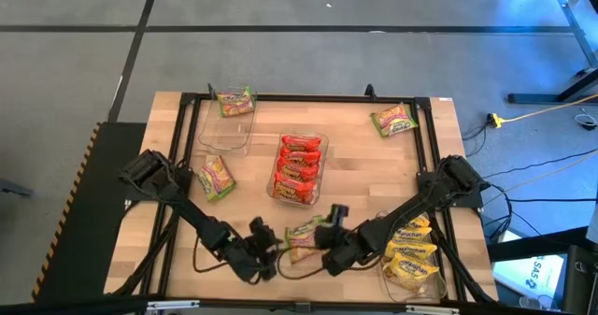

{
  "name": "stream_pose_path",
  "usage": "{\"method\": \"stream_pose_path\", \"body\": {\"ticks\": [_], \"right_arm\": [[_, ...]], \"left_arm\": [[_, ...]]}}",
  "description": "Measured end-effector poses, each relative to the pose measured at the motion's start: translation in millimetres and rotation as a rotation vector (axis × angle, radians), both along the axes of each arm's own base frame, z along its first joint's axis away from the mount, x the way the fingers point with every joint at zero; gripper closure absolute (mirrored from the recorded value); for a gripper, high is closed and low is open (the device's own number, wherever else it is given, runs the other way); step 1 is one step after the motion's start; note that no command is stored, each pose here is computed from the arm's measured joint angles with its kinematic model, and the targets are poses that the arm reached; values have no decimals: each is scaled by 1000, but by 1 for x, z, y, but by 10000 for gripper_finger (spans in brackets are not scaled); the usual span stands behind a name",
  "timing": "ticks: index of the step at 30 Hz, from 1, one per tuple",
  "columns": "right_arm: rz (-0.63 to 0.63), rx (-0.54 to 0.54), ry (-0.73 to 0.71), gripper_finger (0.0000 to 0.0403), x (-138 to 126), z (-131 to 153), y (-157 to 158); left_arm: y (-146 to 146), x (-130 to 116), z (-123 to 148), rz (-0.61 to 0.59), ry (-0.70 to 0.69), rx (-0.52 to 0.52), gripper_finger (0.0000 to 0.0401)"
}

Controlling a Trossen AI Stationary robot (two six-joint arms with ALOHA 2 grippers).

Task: Sort Maruchan noodles
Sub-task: Put the bottom green noodle pack into the top transparent bin

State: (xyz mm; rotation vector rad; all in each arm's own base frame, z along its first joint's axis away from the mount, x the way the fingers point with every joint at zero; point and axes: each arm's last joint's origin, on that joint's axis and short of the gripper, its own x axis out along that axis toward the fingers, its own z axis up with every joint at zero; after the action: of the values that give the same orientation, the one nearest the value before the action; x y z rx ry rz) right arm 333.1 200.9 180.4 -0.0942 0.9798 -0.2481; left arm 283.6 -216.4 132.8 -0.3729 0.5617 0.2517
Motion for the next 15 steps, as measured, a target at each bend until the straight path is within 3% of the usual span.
{"method": "stream_pose_path", "body": {"ticks": [3,7,15], "right_arm": [[-94,-74,14,166,-4,-12,-12],[-164,-56,-38,166,0,-27,-23],[-149,31,-79,166,3,-37,-23]], "left_arm": [[-13,-1,7,-104,-61,-38,287],[-27,-3,8,-190,-127,-3,287],[-24,8,-31,-140,-90,14,287]]}}
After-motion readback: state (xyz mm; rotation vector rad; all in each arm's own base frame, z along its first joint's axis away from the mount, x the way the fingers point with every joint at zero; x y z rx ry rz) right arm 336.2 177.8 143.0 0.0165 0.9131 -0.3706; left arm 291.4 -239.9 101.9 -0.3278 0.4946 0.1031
